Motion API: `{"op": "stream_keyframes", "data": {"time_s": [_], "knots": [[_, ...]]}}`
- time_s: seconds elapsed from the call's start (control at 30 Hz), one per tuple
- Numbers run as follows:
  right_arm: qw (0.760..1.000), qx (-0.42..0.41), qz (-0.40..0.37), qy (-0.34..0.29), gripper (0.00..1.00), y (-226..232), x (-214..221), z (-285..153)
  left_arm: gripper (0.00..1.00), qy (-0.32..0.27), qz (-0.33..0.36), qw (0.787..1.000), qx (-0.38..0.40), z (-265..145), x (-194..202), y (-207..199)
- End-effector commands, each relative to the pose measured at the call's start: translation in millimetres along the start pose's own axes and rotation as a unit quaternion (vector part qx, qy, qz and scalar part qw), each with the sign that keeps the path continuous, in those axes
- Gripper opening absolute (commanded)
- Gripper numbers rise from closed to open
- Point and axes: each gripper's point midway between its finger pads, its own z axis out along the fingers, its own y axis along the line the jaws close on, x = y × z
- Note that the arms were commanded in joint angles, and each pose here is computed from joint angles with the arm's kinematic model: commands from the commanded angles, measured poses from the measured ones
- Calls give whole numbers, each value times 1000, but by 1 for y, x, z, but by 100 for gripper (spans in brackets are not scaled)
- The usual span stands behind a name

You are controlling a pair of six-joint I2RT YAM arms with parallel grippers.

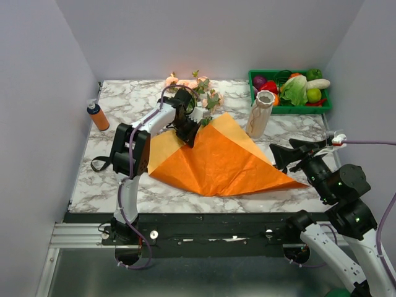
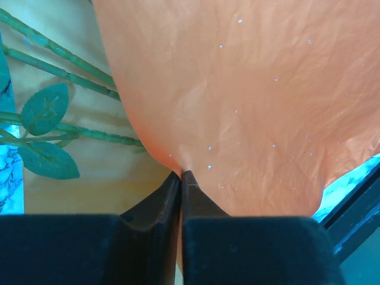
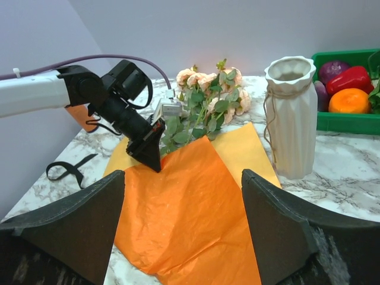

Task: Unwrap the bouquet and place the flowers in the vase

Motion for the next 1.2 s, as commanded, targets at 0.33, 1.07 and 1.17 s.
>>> {"op": "stream_keyframes", "data": {"time_s": [0.33,1.07,1.17], "knots": [[1000,-21,1,-8,86,9,-10,3,0,-126,95,984,82,-109,-31,-93],[997,-20,8,81,80,13,22,61,13,-127,455,855,211,-172,143,-211],[993,-22,17,113,79,14,47,72,22,-129,497,834,202,-172,153,-214]]}}
